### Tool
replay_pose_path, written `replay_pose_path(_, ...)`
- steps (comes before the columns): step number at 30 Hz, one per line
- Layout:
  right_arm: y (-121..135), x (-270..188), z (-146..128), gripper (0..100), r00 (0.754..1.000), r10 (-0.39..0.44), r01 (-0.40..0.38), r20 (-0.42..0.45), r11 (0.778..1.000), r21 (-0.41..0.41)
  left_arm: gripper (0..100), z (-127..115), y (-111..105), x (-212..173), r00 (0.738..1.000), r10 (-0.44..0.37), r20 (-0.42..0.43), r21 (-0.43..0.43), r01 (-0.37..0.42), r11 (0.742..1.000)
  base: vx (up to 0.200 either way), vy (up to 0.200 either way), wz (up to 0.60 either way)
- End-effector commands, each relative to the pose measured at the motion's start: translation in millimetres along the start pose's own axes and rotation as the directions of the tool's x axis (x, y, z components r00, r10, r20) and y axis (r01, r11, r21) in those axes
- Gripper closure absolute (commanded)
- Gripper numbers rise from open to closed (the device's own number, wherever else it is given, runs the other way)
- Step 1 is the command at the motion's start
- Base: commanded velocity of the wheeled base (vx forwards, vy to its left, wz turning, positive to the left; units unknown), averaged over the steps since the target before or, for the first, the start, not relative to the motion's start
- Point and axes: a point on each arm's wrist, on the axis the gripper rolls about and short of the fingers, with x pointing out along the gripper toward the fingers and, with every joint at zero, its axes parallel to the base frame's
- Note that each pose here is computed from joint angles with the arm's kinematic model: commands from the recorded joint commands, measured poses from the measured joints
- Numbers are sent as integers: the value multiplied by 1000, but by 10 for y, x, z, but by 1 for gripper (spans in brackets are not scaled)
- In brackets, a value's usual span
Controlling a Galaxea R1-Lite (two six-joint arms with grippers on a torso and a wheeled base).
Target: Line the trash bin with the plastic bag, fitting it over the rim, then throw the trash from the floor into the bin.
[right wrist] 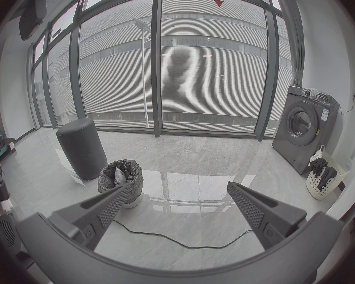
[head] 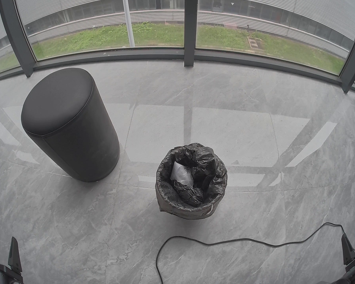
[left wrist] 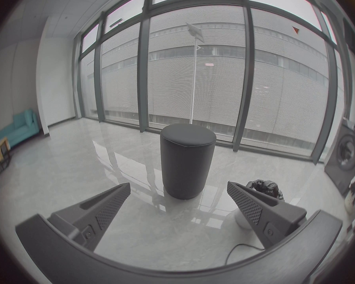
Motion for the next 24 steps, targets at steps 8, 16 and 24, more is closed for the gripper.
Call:
replay_pose_path(8, 0, 6, -51, 0, 1000, -1, 1, -8, 1000, 4, 0, -48, 33, 6, 990, 138, -32, 172, -130, 976, 0, 0, 0)
replay_pose_path(16, 0, 6, -51, 0, 1000, -1, 1, -8, 1000, 1, 0, -55, 39, -12, 991, 135, -23, 97, -132, 987, 0, 0, 0)
replay_pose_path(24, 0, 6, -51, 0, 1000, -1, 1, -8, 1000, 1, 0, -58, -49, -23, 963, -257, -85, 336, 271, 902, 0, 0, 0)
